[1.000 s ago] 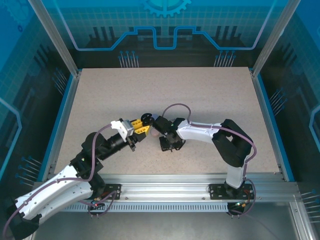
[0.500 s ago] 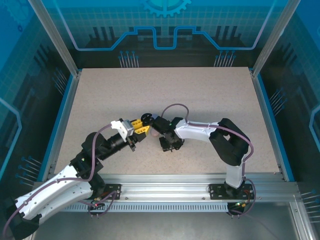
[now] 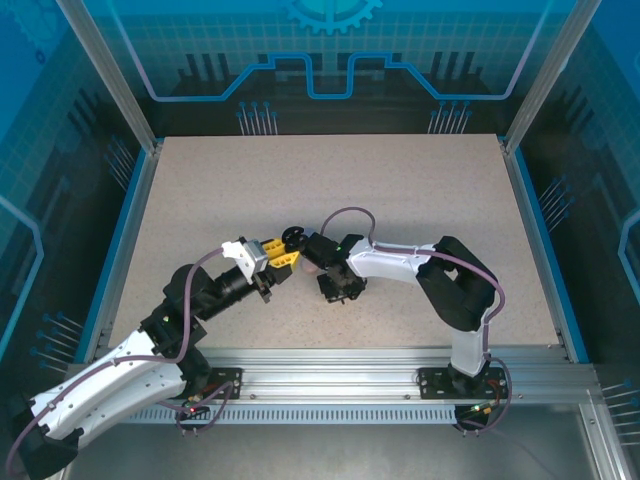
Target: Insert wireless bluetooth earbuds into charging case
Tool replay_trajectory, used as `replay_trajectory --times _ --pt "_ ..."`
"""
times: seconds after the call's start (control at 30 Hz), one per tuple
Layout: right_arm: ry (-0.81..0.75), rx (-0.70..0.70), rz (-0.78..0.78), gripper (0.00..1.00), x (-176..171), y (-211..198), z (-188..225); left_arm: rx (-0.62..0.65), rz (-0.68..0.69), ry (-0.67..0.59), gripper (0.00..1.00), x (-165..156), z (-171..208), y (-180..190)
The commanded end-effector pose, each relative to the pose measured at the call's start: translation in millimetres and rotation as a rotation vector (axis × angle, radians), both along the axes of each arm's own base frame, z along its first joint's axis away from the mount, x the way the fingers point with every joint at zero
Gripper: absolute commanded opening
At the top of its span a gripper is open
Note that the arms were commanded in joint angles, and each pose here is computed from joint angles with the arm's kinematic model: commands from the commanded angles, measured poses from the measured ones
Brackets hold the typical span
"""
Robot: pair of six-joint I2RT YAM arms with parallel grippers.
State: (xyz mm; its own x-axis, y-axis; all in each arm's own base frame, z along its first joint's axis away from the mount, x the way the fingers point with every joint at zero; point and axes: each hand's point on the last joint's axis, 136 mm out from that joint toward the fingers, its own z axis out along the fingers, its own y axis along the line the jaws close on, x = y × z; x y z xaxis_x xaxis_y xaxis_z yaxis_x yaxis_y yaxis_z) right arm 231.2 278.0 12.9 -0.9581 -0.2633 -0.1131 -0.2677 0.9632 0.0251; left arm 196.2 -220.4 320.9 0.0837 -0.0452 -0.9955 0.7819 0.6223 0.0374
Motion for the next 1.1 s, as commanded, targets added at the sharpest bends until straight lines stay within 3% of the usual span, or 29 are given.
replay_trajectory --times 0.0,0.5,1.07 --pt "0.014 -0.025 0.021 0.24 -12 -4 -15 0.008 0.020 -0.023 0.05 1 5 2" --pt "-0.184 0.129 0.019 0.23 5 -12 57 0.012 0.017 0.013 0.05 7 -6 -3" --pt "-0.719 0.693 0.132 0.23 0 -40 271 0.017 -0.036 0.104 0.05 29 -32 -37"
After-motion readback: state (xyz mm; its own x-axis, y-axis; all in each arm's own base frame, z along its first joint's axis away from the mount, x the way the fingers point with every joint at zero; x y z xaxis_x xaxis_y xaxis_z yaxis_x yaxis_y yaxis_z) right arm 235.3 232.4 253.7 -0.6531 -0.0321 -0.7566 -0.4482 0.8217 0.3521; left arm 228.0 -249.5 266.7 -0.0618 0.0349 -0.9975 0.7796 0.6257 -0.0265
